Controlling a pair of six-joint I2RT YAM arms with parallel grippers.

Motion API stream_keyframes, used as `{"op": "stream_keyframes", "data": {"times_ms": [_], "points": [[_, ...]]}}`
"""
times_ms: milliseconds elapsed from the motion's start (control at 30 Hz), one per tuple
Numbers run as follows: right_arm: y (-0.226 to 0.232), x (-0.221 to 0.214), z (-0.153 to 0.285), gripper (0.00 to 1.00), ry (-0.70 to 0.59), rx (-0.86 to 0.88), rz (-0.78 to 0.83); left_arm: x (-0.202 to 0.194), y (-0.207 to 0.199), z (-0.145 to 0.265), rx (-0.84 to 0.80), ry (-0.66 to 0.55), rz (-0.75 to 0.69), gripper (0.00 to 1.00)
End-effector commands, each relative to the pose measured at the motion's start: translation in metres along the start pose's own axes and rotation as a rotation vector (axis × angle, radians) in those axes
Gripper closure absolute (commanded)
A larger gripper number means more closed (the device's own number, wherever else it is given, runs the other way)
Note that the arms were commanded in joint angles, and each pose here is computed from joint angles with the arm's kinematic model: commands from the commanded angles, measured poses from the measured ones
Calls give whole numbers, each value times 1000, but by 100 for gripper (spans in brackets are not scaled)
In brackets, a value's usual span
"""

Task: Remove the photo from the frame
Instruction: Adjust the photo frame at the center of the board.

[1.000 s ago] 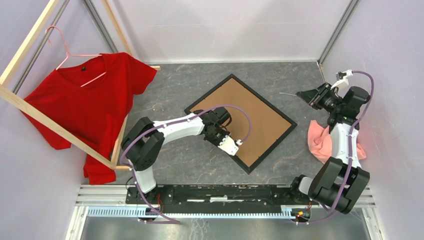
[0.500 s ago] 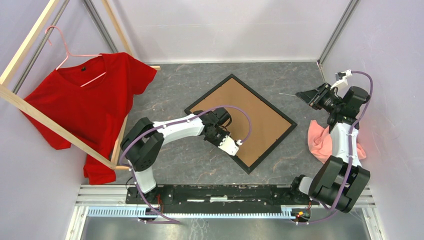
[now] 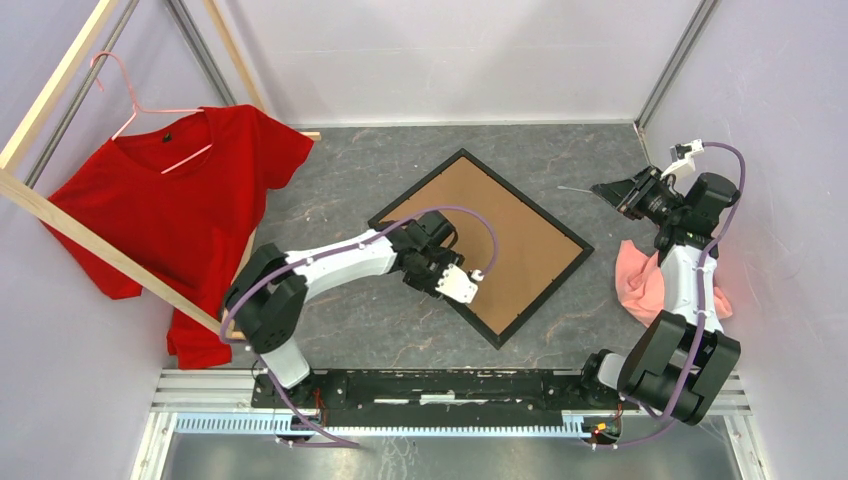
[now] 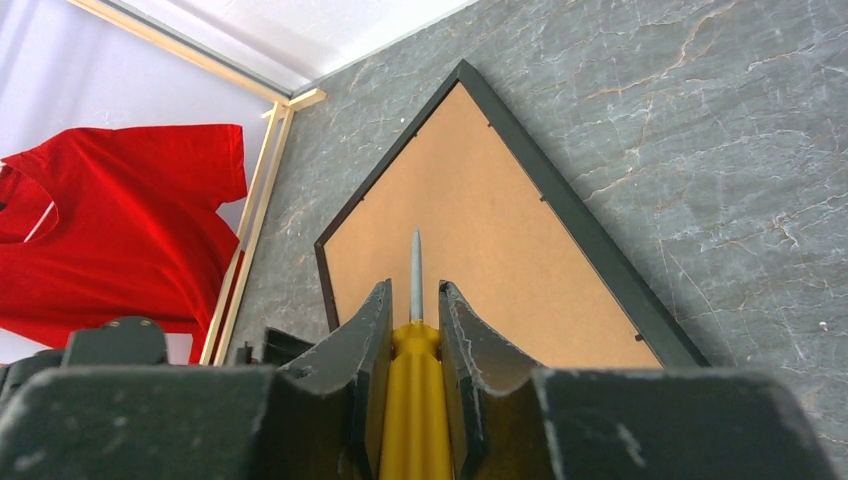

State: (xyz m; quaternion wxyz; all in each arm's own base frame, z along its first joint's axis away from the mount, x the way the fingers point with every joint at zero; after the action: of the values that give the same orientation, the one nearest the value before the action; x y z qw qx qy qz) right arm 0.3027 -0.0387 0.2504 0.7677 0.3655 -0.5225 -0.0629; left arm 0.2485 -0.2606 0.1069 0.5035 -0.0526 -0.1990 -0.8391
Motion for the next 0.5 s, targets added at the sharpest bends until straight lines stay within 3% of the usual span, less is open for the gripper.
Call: {"op": "stream_keyframes", "data": {"times_ms": [0, 167, 467], "points": [[4, 9, 1, 100, -18, 24, 32, -2, 18, 39, 167, -45, 63, 28], [4, 9, 1, 100, -17, 24, 28, -23, 21, 49, 222, -12, 70, 11], [4, 9, 1, 100, -20, 21, 28, -86, 41, 44, 175, 99, 105, 8]]}}
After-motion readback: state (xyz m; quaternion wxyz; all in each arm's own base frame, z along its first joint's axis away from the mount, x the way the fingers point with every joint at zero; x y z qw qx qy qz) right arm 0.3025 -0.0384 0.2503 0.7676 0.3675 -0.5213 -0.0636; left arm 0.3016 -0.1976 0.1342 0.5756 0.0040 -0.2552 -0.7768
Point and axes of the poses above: each gripper's point midway between its finger pads, its own z axis back along the fingers, its own y axis along the line the jaws close on, x = y × z, the point moved 6 cm from there along z, back along the fingers, and after that the axes turned 6 degrees about z, right-handed, at the moved point
